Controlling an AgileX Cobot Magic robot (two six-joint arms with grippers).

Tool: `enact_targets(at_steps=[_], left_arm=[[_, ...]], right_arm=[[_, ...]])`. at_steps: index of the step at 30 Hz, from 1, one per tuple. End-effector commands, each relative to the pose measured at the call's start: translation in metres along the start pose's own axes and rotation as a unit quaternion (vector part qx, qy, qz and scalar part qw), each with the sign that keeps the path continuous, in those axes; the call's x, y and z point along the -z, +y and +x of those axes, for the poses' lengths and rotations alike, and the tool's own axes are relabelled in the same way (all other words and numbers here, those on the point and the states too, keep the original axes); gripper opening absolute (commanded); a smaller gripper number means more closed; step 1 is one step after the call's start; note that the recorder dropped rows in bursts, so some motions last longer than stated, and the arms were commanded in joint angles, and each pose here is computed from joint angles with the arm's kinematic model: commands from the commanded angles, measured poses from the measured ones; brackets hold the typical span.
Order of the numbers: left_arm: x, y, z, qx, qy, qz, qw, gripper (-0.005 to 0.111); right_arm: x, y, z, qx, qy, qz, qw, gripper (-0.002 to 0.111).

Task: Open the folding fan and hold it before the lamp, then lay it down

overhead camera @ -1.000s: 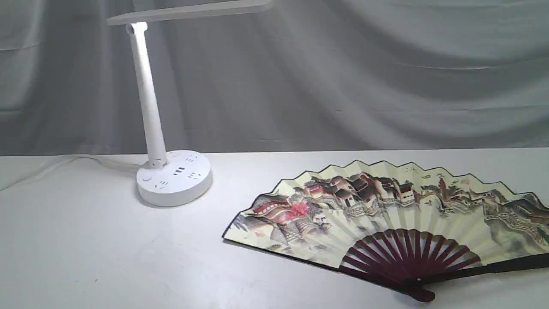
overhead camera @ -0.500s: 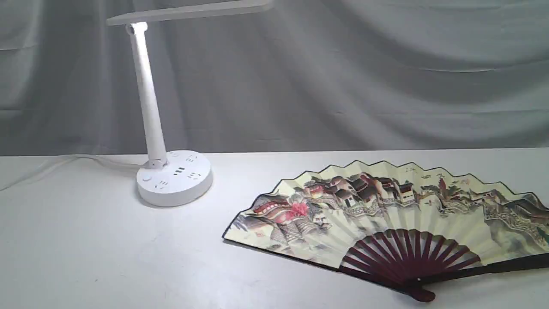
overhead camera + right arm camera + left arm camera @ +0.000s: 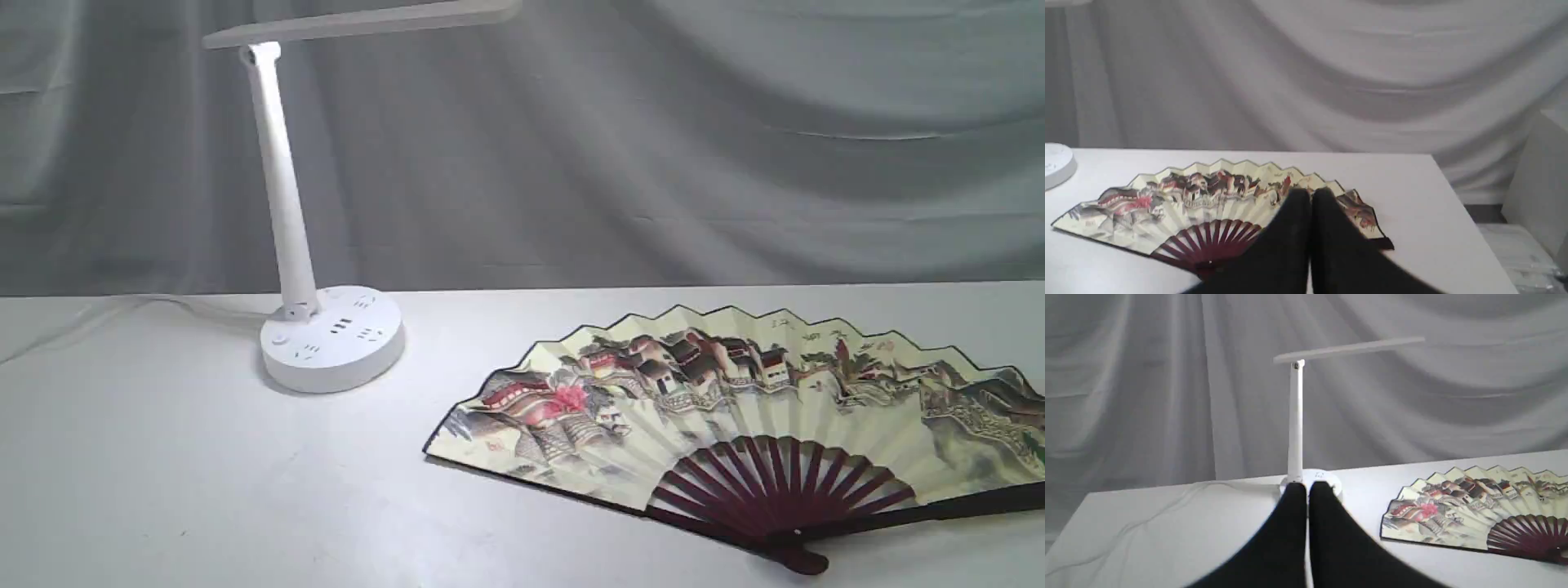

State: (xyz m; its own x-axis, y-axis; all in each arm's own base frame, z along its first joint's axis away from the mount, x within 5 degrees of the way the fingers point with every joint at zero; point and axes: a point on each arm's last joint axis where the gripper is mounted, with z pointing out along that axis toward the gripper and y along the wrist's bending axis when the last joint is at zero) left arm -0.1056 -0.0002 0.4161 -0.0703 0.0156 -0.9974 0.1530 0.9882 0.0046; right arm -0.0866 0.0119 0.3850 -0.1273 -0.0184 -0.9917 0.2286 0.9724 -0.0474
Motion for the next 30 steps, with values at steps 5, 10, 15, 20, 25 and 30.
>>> enact_targets(at_steps=[5, 10, 15, 20, 25, 30], left_arm=[[0.023, 0.000, 0.011, -0.001, -0.041, -0.015, 0.999, 0.000], [0.014, 0.003, 0.015, -0.004, -0.031, -0.028, 0.999, 0.000], [-0.015, 0.005, 0.022, -0.001, -0.035, -0.025, 0.999, 0.000], [-0.053, 0.008, 0.040, 0.004, -0.036, -0.024, 0.999, 0.000], [-0.091, 0.011, 0.067, 0.010, -0.025, -0.026, 0.999, 0.000], [-0.119, 0.014, 0.095, 0.009, -0.018, -0.030, 0.999, 0.000]], right_arm=[[0.004, -0.003, 0.007, 0.008, 0.016, 0.021, 1.000, 0.000], [-0.010, -0.003, 0.013, 0.014, 0.025, 0.028, 0.999, 0.000], [-0.029, -0.001, 0.021, 0.016, 0.026, 0.023, 0.999, 0.000], [-0.054, 0.001, 0.040, 0.021, 0.052, 0.019, 0.998, 0.000], [-0.080, 0.004, 0.066, 0.019, 0.093, 0.010, 0.995, 0.000], [-0.097, 0.007, 0.077, 0.018, 0.074, 0.000, 0.997, 0.000]])
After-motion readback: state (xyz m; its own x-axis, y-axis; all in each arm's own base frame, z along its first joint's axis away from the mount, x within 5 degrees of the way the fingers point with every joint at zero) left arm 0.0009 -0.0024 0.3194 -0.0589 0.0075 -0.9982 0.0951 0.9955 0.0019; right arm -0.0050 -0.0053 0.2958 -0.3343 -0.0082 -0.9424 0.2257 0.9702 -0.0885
